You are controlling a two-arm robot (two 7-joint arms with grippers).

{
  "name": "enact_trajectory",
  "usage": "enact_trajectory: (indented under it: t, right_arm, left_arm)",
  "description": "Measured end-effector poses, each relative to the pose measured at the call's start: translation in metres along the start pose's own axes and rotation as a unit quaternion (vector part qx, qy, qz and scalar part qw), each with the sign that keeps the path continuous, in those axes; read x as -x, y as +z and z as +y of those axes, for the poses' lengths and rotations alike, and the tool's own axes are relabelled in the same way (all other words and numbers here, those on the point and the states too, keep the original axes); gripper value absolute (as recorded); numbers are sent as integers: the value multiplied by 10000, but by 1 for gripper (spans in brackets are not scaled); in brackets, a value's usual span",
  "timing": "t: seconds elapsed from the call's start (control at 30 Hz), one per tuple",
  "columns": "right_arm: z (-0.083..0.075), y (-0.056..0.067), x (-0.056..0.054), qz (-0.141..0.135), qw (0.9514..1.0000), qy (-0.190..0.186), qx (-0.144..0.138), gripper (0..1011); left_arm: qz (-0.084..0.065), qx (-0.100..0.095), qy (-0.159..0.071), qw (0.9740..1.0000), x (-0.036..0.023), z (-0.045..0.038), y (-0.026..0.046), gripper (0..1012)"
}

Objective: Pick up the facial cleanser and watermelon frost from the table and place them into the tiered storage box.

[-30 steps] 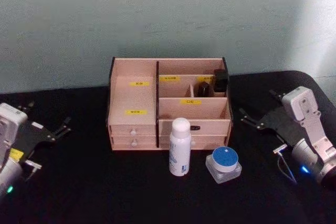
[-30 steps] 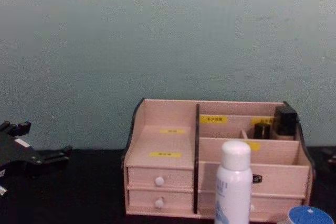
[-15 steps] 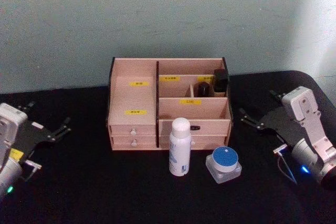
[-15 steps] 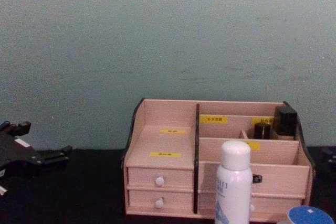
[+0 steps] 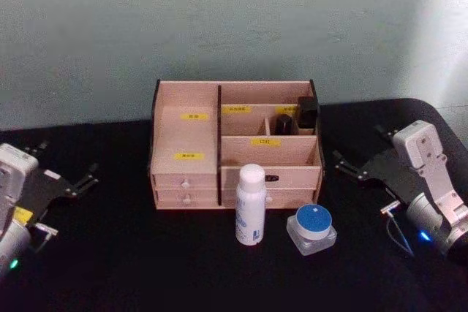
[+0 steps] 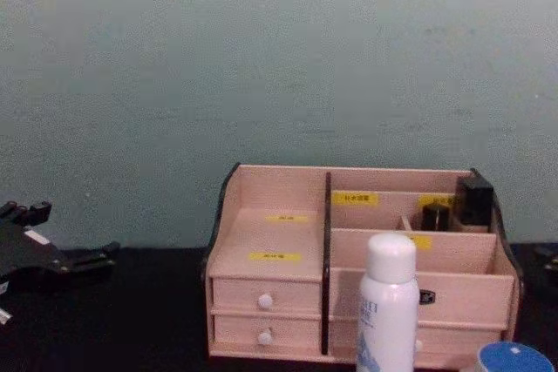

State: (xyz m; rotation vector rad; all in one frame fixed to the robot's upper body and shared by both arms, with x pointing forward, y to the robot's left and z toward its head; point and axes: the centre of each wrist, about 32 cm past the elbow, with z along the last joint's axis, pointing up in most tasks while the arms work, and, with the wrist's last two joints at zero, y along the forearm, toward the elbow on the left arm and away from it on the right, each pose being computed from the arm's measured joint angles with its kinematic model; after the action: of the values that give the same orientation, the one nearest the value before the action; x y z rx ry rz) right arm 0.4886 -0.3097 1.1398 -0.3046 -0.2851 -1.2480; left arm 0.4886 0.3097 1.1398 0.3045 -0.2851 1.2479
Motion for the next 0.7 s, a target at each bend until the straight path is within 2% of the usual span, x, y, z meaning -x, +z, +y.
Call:
enact_trajectory:
  t: [0.33, 0.7]
  right_arm:
    - [-10, 9, -40, 6, 9999, -84, -144, 1000]
    - [-167, 42, -116, 140, 9992, -102, -362, 1000]
  left_arm:
    - [0, 0, 0, 10000, 0, 0, 0, 1001]
    - [0, 0, 0, 10000, 0, 0, 0, 1001]
